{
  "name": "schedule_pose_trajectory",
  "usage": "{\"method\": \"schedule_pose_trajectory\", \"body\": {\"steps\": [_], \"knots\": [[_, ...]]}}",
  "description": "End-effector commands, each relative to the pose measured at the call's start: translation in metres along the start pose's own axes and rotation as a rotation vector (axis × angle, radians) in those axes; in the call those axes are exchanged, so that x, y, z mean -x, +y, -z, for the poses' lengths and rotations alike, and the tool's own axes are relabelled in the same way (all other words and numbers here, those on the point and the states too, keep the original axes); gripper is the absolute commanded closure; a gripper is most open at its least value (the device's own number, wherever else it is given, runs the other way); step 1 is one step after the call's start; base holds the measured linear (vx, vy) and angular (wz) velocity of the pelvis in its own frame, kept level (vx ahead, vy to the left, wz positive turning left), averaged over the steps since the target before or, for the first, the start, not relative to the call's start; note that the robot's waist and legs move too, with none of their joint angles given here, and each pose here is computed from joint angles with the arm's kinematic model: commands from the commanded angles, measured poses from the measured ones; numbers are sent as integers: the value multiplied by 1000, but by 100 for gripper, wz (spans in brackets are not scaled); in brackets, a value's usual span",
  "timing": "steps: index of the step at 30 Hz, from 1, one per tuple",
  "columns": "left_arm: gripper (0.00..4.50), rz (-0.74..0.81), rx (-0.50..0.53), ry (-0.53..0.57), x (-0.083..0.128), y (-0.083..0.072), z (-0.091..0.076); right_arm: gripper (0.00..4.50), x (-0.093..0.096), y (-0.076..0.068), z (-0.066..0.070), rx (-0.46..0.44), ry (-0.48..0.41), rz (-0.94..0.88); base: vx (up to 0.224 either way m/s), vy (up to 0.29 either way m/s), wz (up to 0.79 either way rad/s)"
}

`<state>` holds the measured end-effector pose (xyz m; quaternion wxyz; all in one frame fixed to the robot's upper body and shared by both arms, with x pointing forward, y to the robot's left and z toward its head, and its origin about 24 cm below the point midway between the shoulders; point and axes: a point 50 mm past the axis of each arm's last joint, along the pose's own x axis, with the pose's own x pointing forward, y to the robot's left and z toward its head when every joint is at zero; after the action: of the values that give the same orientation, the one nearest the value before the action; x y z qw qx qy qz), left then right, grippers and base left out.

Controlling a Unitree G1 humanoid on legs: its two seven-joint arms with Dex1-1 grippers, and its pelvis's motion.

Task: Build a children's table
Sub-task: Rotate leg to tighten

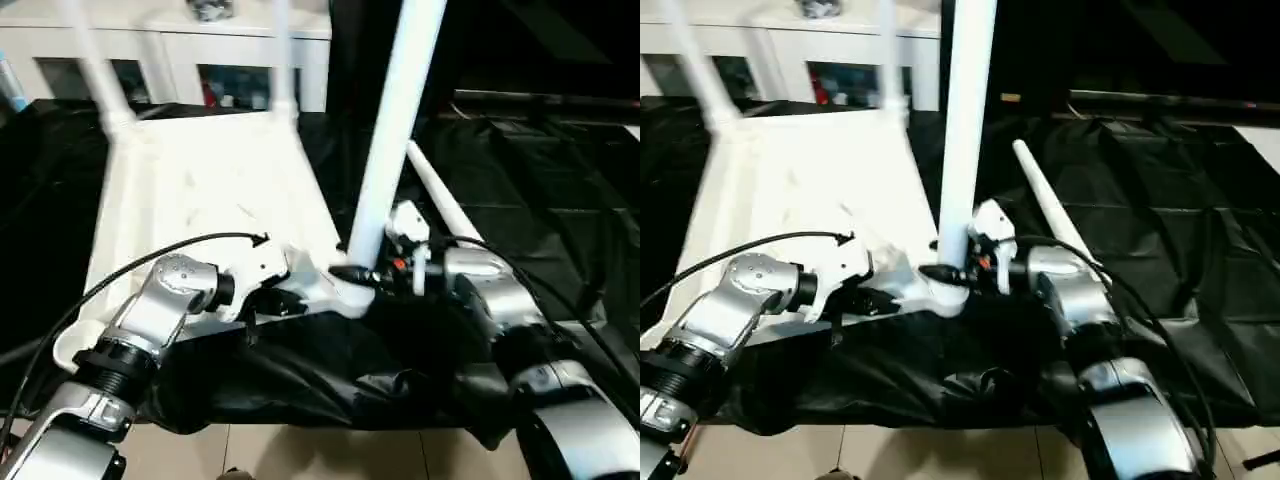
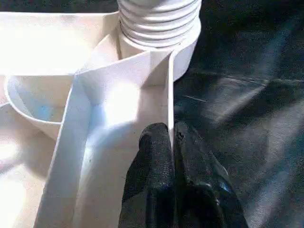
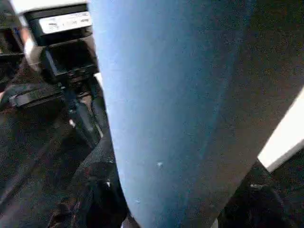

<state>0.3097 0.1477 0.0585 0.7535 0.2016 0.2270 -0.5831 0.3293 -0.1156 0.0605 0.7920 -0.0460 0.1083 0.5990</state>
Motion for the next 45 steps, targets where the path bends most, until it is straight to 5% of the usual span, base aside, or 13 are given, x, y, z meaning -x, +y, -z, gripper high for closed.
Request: {"method": "schedule_pose_trajectory", "body": {"steps": [1, 9, 14, 20, 26, 36, 45], "knots": [[450, -16, -99, -98, 5, 7, -28, 261, -4, 24, 46, -171, 164, -126, 0, 0, 0], [450, -67, -91, -94, 2, 13, -30, 261, -11, 8, 44, -176, 146, 109, 0, 0, 0], [450, -201, -20, -106, -13, 18, -41, 261, -23, -16, 40, -270, 117, 507, 0, 0, 0], [450, -367, 109, -105, -40, 22, -55, 261, -41, -19, 36, -357, 101, 681, 0, 0, 0], [450, -410, 140, -101, -66, 14, -68, 261, -60, -12, 37, -397, 139, 704, 0, 0, 0], [450, -419, 130, -78, -60, 17, -64, 261, -63, -10, 37, -394, 144, 694, 0, 0, 0], [450, -382, 67, -76, -50, 17, -57, 140, -65, -13, 22, -364, 58, 590, 0, 0, 0]]}}
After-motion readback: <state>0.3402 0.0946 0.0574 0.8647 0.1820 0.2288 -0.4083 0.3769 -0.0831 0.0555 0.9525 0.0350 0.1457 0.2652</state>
